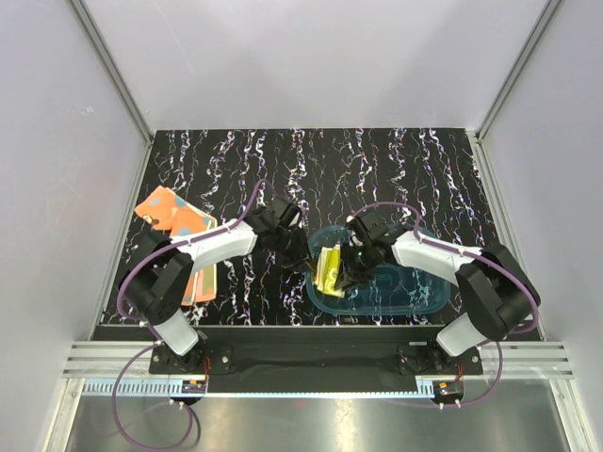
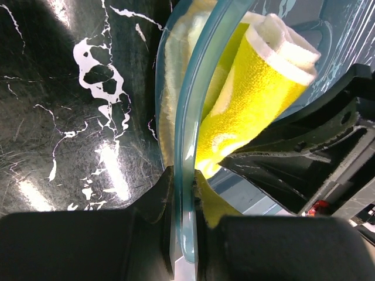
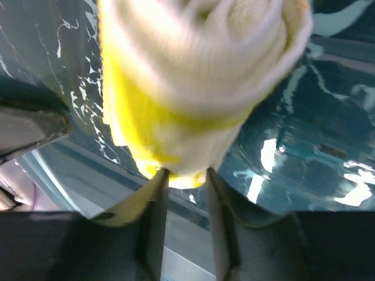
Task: Roll the towels
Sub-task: Place the rolled towel into the container
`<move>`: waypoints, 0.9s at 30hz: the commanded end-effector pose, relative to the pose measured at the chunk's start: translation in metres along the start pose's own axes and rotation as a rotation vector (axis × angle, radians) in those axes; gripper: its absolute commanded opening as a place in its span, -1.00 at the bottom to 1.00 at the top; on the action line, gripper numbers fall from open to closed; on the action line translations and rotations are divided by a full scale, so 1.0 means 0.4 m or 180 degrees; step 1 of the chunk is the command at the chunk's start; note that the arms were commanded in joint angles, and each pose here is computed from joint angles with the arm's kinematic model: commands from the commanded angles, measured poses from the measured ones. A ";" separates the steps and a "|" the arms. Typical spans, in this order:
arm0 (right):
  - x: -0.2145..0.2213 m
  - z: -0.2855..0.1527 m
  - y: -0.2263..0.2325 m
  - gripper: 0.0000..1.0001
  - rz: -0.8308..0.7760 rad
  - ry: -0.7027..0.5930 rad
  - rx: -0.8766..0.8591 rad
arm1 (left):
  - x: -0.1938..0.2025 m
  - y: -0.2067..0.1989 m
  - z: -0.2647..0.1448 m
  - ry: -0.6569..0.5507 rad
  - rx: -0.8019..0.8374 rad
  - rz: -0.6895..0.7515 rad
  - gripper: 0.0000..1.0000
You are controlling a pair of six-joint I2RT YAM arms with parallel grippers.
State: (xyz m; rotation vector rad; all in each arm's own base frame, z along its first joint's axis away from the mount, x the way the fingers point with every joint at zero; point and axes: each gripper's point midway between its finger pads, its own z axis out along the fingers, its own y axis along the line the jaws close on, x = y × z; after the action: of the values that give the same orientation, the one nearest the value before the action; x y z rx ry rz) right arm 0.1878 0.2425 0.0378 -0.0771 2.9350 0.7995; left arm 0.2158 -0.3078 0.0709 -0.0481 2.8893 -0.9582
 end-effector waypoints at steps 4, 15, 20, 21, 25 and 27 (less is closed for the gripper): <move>-0.064 -0.171 0.047 0.12 -0.0336 -0.0449 0.0307 | -0.015 -0.042 0.003 -0.0043 0.0244 -0.0024 -1.00; -0.182 -0.559 -0.027 0.67 -0.0138 -0.1579 0.0944 | 0.004 -0.153 0.063 -0.0020 0.0510 -0.0166 -1.00; -0.186 -0.633 -0.045 0.71 -0.0050 -0.1860 0.1001 | 0.020 -0.240 0.125 0.0055 0.0664 -0.0233 -1.00; -0.187 -0.641 -0.044 0.71 -0.0028 -0.1890 0.1004 | 0.022 -0.253 0.137 0.0071 0.0655 -0.0207 -1.00; -0.184 -0.659 -0.036 0.73 0.0025 -0.1982 0.0950 | 0.045 -0.311 0.214 0.0217 0.0573 -0.0075 -0.99; -0.181 -0.673 -0.040 0.75 0.0032 -0.2058 0.0975 | 0.031 -0.371 0.220 0.0205 0.0676 -0.0002 -0.97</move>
State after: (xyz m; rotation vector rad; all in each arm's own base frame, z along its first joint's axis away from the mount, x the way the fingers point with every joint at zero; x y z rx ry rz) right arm 0.2395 0.1044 0.2483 0.1548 2.4656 0.3118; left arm 0.2108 -0.4514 0.0716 -0.0286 2.8531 -1.2072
